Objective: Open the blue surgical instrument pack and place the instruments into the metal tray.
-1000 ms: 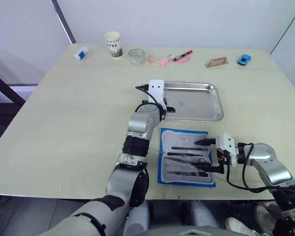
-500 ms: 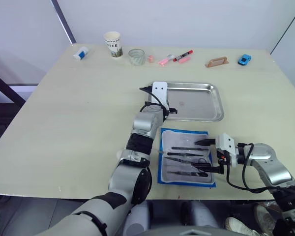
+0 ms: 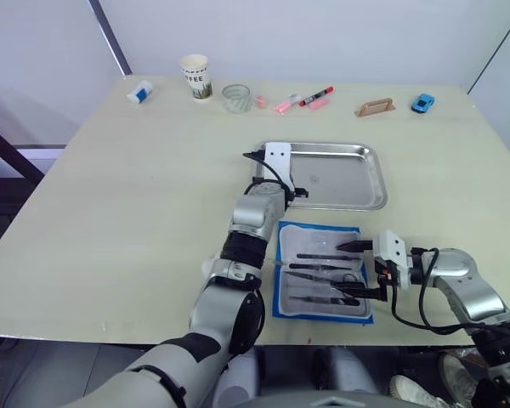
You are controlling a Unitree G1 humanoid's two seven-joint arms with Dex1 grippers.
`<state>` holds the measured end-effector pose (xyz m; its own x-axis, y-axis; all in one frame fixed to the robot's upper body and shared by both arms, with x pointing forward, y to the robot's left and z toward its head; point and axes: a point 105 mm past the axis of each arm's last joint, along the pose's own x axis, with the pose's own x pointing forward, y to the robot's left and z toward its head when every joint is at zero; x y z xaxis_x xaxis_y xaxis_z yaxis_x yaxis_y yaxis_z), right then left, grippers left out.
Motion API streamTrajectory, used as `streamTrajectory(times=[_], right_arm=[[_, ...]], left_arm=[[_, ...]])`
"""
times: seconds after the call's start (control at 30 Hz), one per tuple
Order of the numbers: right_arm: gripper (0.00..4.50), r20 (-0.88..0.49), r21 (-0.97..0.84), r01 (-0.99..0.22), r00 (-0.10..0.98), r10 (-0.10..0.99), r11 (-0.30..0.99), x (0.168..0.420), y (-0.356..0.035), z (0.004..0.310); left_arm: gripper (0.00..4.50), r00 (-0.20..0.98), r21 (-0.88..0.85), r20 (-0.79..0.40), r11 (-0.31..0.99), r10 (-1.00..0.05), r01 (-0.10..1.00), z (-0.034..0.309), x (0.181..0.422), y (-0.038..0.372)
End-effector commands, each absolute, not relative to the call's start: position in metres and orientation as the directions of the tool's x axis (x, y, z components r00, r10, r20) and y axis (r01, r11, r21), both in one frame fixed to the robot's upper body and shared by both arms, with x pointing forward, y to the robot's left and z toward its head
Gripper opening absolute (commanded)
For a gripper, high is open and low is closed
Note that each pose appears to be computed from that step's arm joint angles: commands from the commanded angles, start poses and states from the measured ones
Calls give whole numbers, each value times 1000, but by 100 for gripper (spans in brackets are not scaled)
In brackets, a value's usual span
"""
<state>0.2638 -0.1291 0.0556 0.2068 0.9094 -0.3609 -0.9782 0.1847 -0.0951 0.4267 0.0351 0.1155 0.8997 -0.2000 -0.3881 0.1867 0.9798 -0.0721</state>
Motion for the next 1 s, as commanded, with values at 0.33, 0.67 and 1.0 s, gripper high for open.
streamTrajectory(times=[0.33,0.67,1.0], right_arm=[[450,-457,-28,-981,185,870,194,255,-140,31],[450,-459,-26,-982,178,871,187,255,-140,31],[450,-457,-32,-981,184,870,191,256,-141,34]], left_arm=[[11,914,-74,-343,977,-214,201,132,426,32],[222,920,-74,-314,972,-236,224,143,425,28],[222,775,4,11,775,-632,632,212,394,7]])
